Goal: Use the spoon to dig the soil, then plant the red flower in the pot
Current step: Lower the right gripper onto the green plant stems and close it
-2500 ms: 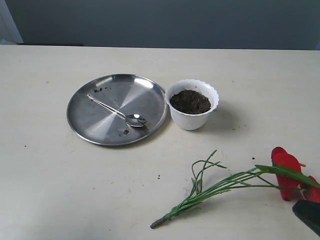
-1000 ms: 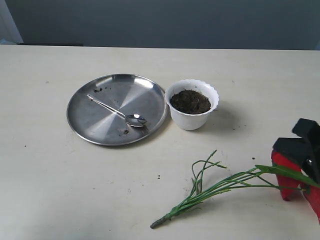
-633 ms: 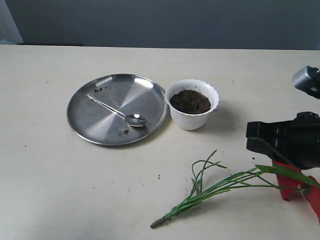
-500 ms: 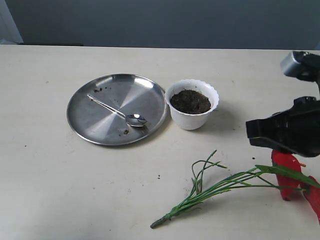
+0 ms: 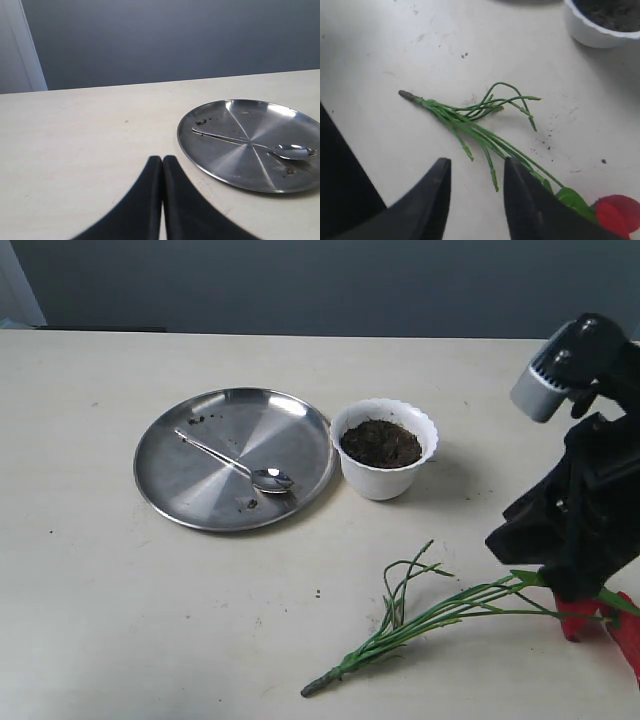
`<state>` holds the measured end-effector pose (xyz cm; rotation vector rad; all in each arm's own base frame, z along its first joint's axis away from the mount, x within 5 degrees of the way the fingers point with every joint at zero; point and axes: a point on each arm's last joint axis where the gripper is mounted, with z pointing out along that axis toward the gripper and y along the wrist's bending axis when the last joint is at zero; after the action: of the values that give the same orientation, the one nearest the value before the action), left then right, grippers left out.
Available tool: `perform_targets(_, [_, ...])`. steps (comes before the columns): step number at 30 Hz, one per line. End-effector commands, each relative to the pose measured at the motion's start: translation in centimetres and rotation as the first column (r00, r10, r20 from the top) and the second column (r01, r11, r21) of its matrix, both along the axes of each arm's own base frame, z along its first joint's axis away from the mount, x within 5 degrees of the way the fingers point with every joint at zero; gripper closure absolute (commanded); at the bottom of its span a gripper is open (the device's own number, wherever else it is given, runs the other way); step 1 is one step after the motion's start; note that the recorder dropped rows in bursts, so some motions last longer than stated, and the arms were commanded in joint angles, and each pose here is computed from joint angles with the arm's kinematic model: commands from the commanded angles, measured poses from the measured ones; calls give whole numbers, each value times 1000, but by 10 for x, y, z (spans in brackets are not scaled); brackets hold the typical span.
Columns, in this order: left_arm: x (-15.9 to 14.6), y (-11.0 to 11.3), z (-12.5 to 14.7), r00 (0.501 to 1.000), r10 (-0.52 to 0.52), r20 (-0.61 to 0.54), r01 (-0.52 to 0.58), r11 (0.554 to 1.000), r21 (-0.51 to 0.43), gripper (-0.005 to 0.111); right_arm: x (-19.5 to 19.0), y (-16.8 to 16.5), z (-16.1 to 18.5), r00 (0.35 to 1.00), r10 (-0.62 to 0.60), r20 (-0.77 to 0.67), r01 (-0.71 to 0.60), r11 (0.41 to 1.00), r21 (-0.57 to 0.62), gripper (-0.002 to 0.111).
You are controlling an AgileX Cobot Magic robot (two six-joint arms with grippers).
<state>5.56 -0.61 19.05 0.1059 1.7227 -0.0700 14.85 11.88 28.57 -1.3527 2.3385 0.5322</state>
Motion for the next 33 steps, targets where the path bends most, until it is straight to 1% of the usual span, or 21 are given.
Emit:
perform_targets(1, [0,0,2,1000,-2,9,2,1000,-5,106,-5,16,-14,970,242,7,-241,968,-71,70])
perform_targets(3, [0,0,2,1000,-2,9,2,1000,-5,106,-7,22,-20,933,359,31,-350,924,-156,70])
perform_targets(5, [0,0,2,1000,-2,9,2,1000,-5,106,-7,27,-27,897,439,55,-414,876,-247,70])
perform_targets(6, [0,0,2,1000,-2,9,2,1000,-5,106,-7,30,-30,877,477,66,-440,849,-293,70])
perform_targets(7, [0,0,2,1000,-2,9,2,1000,-5,106,-7,36,-35,845,529,79,-471,807,-357,70])
perform_targets(9, [0,0,2,1000,-2,9,2,1000,-5,106,-6,45,-41,796,595,110,-502,752,-427,70])
perform_targets(10, [0,0,2,1000,-2,9,2,1000,-5,106,-5,48,-44,782,612,114,-511,736,-444,70])
perform_targets(12, [0,0,2,1000,-2,9,2,1000,-5,106,-1,55,-56,751,654,90,-536,684,-496,70])
perform_targets(13, [0,0,2,1000,-2,9,2,1000,-5,106,1,58,-64,749,660,56,-548,665,-507,70])
perform_targets(19, [0,0,2,1000,-2,9,2,1000,-5,106,9,67,-91,746,666,-32,-578,621,-529,70])
perform_targets(22, [0,0,2,1000,-2,9,2,1000,-5,106,14,68,-105,727,681,-84,-598,569,-565,70])
perform_targets(27, [0,0,2,1000,-2,9,2,1000,-5,106,20,72,-115,727,683,-70,-586,564,-582,71])
perform_targets(29, [0,0,2,1000,-2,9,2,1000,-5,106,21,73,-117,726,684,-66,-586,565,-581,75])
perform_targets(31, [0,0,2,1000,-2,9,2,1000,-5,106,21,73,-116,726,684,-68,-586,565,-581,88])
perform_targets(33, [0,0,2,1000,-2,9,2,1000,-5,106,20,72,-116,727,683,-78,-589,560,-582,106])
